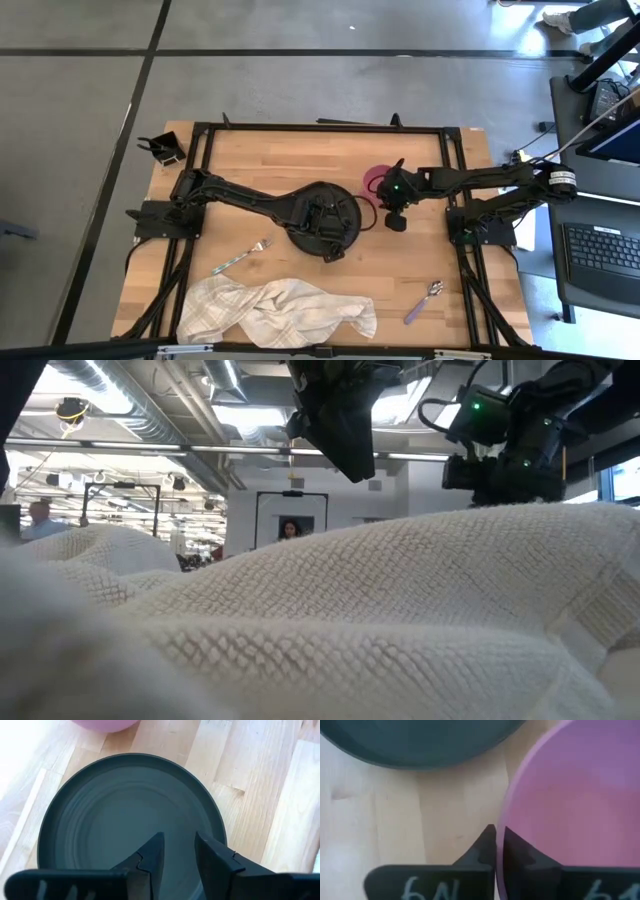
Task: Set table place
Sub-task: Put the pink bowl on top of the black plate, then put the green fork beside the black plate
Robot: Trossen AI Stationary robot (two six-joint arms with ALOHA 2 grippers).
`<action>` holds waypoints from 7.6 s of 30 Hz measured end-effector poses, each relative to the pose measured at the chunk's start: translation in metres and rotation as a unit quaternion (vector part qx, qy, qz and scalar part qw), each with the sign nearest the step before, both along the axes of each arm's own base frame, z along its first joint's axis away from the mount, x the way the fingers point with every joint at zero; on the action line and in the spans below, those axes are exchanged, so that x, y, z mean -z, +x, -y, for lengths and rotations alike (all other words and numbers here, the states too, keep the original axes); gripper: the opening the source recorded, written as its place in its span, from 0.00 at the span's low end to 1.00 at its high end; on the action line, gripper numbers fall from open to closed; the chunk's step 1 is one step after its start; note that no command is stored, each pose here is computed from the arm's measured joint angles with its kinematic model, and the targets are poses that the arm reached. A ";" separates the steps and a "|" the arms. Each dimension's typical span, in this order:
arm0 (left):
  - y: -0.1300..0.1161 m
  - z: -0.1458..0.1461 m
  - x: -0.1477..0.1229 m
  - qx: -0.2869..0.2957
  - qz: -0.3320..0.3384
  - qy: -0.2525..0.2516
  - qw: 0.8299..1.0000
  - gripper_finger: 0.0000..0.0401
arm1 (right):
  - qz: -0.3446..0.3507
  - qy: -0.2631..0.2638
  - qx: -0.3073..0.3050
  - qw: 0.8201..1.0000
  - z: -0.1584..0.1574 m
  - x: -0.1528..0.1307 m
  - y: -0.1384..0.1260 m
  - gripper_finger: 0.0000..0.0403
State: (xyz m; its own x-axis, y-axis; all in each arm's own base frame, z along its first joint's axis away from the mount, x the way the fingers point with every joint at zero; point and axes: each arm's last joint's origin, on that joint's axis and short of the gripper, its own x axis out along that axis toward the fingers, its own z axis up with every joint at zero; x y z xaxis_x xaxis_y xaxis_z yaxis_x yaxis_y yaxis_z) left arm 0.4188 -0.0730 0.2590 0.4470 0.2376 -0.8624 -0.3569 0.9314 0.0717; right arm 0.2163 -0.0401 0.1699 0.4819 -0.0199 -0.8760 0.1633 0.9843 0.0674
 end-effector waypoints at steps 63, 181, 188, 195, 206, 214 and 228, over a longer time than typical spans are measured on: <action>-0.131 -0.065 -0.174 -0.161 0.129 0.111 0.972 0.23 | 0.047 -0.090 -0.380 0.919 -0.092 -0.087 0.120 0.01; -0.137 -0.070 -0.169 -0.164 0.086 0.127 0.974 0.23 | -0.062 -0.057 -0.228 0.970 -0.096 -0.025 0.186 0.42; -0.137 -0.070 -0.169 -0.164 0.086 0.127 0.974 0.23 | -0.106 -0.047 -0.215 0.970 -0.096 -0.075 0.186 0.42; -0.137 -0.070 -0.169 -0.166 0.087 0.118 0.975 0.23 | -0.114 -0.035 -0.194 0.974 -0.095 -0.141 0.177 0.42; -0.154 -0.053 -0.156 -0.198 0.021 0.025 0.980 0.23 | -0.150 -0.004 -0.124 0.981 -0.098 -0.186 0.155 0.42; -0.158 -0.026 -0.140 -0.215 0.004 -0.033 0.976 0.23 | -0.146 -0.016 -0.167 0.975 -0.115 -0.191 0.146 0.42; -0.179 0.032 -0.038 -0.313 -0.124 -0.062 0.940 0.23 | -0.073 -0.088 -0.126 0.985 -0.113 -0.219 0.133 0.42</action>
